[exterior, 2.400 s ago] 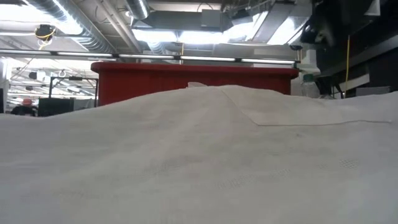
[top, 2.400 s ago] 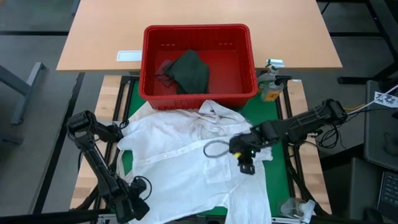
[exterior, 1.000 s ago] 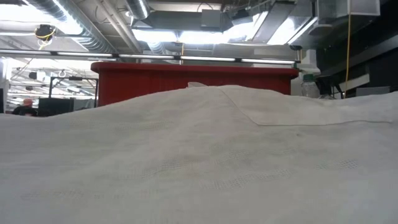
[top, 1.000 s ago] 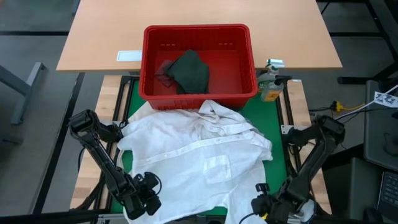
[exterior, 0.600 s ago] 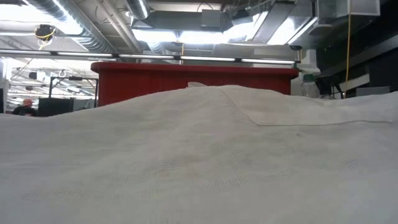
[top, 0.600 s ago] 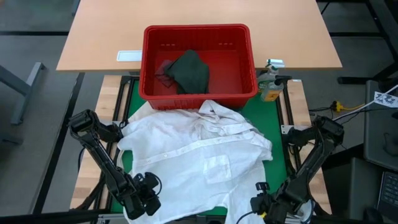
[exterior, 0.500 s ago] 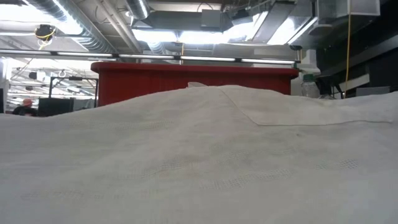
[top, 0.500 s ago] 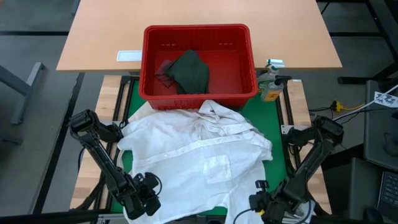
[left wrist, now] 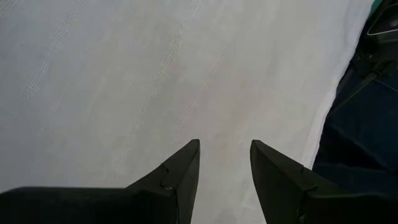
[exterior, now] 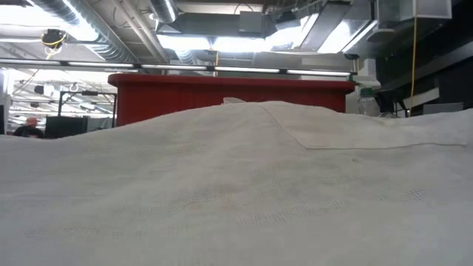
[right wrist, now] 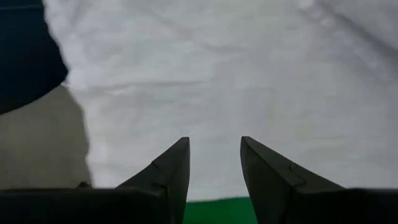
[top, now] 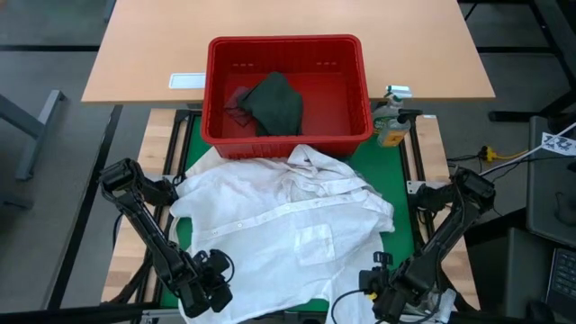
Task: Fold Laundry from Bin
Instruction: Fold the white polo shirt
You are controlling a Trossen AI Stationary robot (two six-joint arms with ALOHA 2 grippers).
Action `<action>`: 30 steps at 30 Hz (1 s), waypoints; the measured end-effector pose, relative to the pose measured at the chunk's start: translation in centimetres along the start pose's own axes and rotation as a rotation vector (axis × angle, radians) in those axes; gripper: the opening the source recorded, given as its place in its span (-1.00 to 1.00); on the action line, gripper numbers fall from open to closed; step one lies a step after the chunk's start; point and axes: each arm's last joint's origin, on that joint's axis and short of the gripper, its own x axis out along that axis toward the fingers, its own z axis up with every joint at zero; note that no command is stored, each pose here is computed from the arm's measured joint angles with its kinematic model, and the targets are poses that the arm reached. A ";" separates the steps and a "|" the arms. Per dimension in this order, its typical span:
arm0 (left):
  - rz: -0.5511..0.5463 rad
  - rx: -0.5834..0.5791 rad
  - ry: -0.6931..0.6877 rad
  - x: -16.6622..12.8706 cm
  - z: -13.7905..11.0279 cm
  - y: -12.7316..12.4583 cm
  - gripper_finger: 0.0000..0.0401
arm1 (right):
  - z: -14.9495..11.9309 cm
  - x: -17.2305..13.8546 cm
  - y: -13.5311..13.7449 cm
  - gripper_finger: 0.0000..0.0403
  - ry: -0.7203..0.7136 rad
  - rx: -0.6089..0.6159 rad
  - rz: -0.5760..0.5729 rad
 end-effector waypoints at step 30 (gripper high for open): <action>-0.003 -0.001 0.001 0.0 0.0 0.0 -0.31 | -2.6 5.8 2.1 -0.29 0.184 -0.211 -0.001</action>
